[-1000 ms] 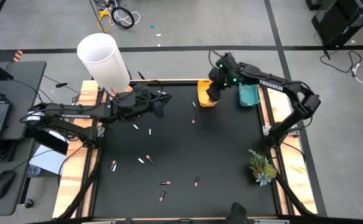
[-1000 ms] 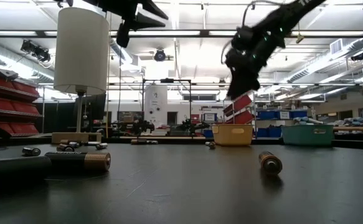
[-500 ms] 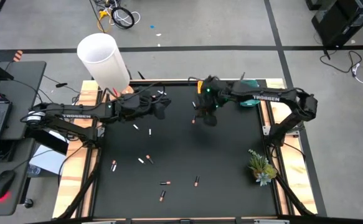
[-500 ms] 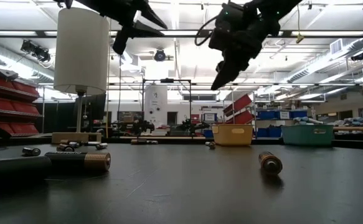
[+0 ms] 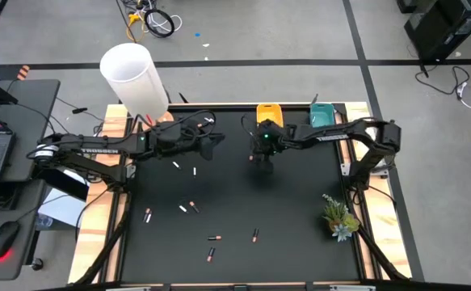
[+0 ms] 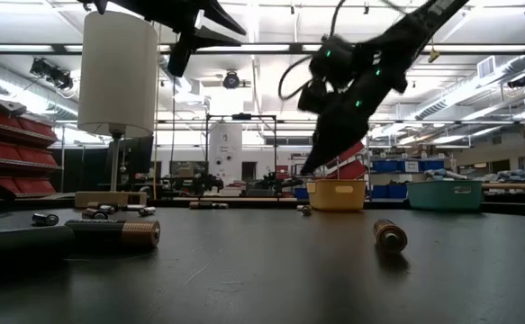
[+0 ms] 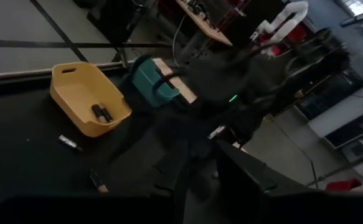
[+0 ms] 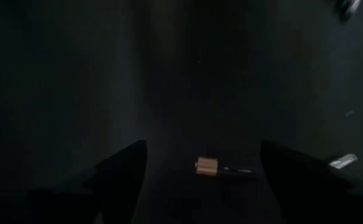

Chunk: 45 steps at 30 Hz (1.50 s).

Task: Sort batteries
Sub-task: Adjust the yellow bin on the table

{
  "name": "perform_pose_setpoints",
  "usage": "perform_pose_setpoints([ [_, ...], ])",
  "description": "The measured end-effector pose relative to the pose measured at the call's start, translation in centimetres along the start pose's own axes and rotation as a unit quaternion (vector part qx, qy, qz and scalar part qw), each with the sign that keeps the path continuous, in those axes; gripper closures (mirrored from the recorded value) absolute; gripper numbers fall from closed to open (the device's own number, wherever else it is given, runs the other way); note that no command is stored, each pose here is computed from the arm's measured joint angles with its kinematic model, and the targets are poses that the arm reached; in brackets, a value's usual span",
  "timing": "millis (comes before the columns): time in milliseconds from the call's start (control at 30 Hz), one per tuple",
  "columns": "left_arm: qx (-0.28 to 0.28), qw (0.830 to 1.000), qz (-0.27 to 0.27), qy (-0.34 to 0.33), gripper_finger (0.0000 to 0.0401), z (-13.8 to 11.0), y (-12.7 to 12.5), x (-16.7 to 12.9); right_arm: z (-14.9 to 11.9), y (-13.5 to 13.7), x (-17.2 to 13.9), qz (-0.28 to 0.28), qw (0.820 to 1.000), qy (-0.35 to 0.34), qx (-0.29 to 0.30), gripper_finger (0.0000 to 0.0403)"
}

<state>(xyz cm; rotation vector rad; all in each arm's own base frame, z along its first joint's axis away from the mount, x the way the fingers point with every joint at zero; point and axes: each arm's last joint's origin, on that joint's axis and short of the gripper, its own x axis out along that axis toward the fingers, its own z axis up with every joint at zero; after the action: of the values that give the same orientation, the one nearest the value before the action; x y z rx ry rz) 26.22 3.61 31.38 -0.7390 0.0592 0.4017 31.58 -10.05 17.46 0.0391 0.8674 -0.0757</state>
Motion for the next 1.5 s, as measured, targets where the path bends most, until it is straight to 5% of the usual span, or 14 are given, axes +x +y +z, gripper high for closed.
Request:
perform_pose_setpoints([
  [367, -0.008, 0.999, -0.037, -0.011, 0.0304, 0.4, -0.6, 0.0, -1.2, -0.7, 3.0, -0.022, 0.999, 0.025, 0.022, 0.0109],
  [833, -0.037, 0.999, -0.035, -0.007, 0.0304, 0.3, -0.5, 0.0, -4.5, -1.4, 3.5, -0.016, 0.991, -0.115, 0.066, 0.0162],
  [1100, -0.058, 0.998, -0.034, -0.006, 0.0304, 0.3, -0.5, 0.0, -6.4, -0.9, 3.2, -0.031, 0.986, -0.164, 0.029, 0.0144],
  [1500, -0.064, 0.997, -0.042, -0.003, 0.0304, 0.3, -0.6, 0.0, -4.5, 0.0, 0.8, -0.062, 0.977, -0.203, 0.023, 0.0123],
])
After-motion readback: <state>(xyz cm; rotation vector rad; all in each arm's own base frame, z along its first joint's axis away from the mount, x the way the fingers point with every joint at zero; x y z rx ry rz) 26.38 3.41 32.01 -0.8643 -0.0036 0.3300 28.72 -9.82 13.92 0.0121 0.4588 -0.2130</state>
